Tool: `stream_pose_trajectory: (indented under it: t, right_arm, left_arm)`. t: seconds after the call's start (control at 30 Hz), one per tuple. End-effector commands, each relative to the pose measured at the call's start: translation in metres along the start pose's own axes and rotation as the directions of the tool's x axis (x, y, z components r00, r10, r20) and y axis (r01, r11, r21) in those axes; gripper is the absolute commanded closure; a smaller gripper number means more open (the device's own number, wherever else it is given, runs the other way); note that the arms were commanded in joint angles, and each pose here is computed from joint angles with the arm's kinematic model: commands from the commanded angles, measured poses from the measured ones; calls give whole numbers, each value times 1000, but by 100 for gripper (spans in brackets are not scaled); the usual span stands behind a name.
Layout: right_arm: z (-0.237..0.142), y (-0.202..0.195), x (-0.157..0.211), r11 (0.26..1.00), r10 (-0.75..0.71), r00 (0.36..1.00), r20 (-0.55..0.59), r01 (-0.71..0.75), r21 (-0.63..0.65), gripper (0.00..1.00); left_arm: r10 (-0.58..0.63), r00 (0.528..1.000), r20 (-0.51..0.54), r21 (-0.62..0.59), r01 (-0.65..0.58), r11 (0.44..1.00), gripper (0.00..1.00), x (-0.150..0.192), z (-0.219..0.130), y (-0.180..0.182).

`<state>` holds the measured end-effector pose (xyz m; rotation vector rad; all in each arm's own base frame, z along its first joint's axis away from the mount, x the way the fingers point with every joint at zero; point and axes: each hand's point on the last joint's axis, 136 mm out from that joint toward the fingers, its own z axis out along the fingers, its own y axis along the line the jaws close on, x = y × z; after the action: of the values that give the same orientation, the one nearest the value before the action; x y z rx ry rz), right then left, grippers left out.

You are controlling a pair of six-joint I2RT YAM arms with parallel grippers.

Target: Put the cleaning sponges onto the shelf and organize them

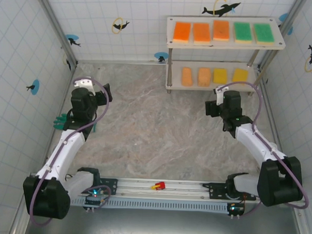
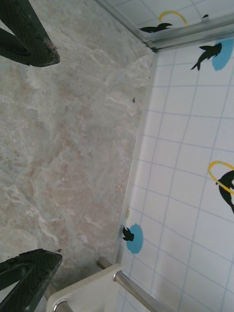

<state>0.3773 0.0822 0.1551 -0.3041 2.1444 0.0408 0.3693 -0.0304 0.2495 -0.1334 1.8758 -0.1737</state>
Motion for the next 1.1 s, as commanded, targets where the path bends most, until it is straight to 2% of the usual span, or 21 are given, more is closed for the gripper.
stream_pose_trajectory:
  t: [0.0,0.2,0.3,0.6,0.83,0.93,1.07]
  right_arm:
    - [13,-15,-2,999,3,999,38,-4,43,9]
    - [15,-32,-3,996,32,991,130,-42,74,7]
    - [13,-39,-3,995,48,981,185,-64,81,6]
    - [21,-49,18,991,47,976,212,-73,115,5]
    - [39,-50,29,991,39,986,159,-59,119,7]
    - [34,-49,27,991,35,982,188,-58,119,8]
    - [15,-54,27,985,45,957,288,-91,148,3]
  left_arm:
    - [3,999,34,-4,-3,1000,3,-5,6,2]
    - [44,998,47,-33,-42,999,3,2,13,8]
    - [103,994,42,-23,-102,994,3,6,16,7]
    - [143,986,89,-42,-140,989,3,26,20,14]
    - [191,976,105,-74,-184,980,3,45,22,23]
    - [218,969,112,-87,-209,974,3,57,26,28]
    - [260,959,111,-102,-249,963,3,72,34,32]
